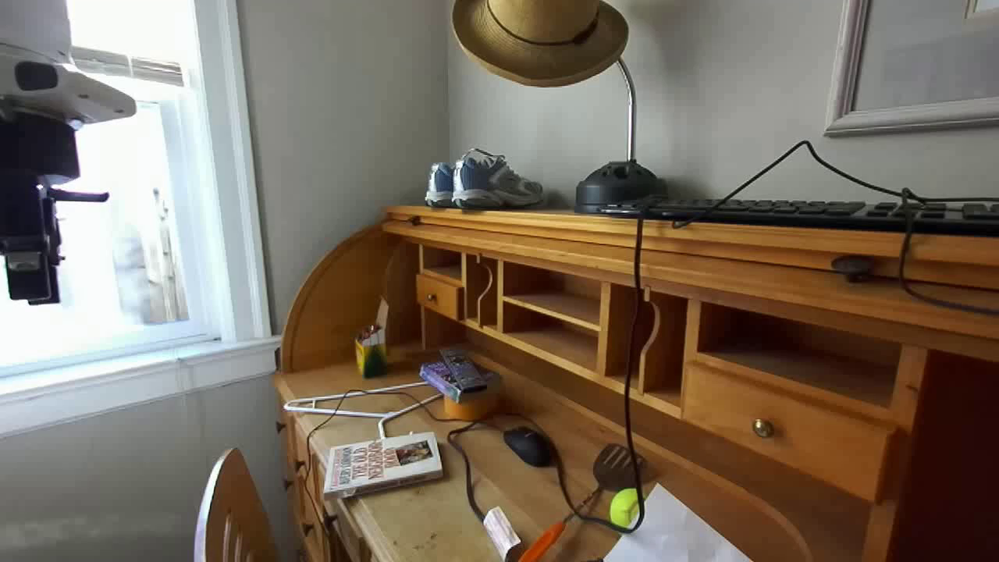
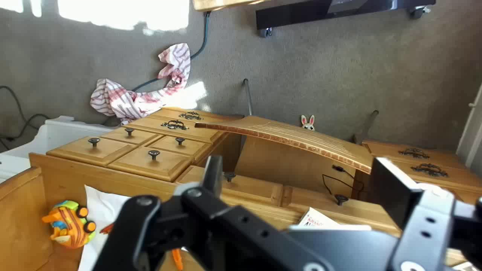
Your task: Move the book slightly backward
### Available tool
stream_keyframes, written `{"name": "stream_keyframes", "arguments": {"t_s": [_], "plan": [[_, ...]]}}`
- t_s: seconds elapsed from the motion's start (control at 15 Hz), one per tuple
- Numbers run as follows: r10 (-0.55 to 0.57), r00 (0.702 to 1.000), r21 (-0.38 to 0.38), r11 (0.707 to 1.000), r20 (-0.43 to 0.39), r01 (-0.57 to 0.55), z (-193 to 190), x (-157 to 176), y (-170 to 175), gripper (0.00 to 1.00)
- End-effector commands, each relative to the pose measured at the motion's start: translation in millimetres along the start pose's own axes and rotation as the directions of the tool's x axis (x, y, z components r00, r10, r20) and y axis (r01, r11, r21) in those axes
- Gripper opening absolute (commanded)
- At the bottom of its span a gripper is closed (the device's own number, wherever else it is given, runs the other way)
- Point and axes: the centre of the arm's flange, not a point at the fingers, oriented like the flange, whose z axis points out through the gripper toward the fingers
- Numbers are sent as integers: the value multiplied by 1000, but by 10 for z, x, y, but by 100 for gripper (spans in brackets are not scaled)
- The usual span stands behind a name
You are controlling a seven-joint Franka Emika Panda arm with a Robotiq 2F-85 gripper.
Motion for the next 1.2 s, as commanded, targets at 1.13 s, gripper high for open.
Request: {"name": "stream_keyframes", "arguments": {"t_s": [1.13], "plan": [[246,969,158,959,-40,-237,479,1196,-116,100]]}}
